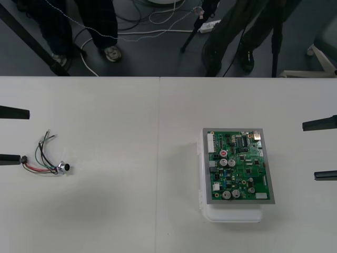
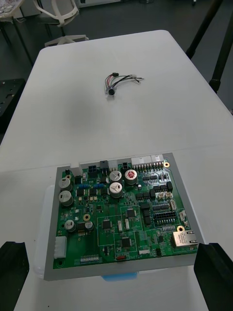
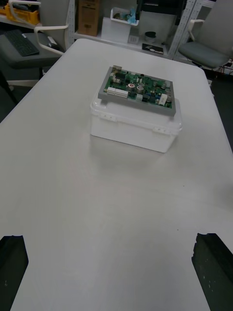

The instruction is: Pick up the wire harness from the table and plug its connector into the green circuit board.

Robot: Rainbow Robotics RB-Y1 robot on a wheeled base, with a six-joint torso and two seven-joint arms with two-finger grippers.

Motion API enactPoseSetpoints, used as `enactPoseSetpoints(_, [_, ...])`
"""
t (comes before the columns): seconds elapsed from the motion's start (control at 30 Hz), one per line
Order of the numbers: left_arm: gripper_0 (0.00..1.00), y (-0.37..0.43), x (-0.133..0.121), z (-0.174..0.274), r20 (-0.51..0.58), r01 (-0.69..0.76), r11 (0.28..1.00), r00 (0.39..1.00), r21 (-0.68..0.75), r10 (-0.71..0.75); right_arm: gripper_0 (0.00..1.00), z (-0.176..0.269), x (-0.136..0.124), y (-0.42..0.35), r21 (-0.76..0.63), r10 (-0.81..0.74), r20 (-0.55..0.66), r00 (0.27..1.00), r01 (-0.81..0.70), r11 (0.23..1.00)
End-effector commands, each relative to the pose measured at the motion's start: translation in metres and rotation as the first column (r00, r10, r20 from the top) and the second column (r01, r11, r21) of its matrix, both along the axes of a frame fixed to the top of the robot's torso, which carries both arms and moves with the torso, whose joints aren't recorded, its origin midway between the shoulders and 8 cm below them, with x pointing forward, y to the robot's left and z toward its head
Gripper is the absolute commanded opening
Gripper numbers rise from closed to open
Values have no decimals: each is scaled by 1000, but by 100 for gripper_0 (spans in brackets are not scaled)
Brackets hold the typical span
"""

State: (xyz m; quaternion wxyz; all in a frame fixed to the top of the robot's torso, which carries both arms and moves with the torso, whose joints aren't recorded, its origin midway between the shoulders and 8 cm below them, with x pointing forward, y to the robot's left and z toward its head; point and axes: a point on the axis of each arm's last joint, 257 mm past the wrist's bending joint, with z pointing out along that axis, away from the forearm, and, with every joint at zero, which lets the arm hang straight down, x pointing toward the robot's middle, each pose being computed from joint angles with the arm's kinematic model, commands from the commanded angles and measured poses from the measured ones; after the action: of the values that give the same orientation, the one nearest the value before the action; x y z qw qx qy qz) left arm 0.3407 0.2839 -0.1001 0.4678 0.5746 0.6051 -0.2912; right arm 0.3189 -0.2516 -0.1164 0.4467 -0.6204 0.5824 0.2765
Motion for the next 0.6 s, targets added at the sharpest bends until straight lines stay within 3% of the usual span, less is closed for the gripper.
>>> enactPoseSetpoints(0.03, [100, -2, -17, -1, 18, 76, 996, 997, 40, -77, 100, -1, -5, -8, -45, 25, 21, 999, -24, 999])
enactPoseSetpoints(0.6, [100, -2, -17, -1, 18, 76, 996, 997, 40, -77, 100, -1, -5, -8, -45, 25, 21, 999, -24, 999])
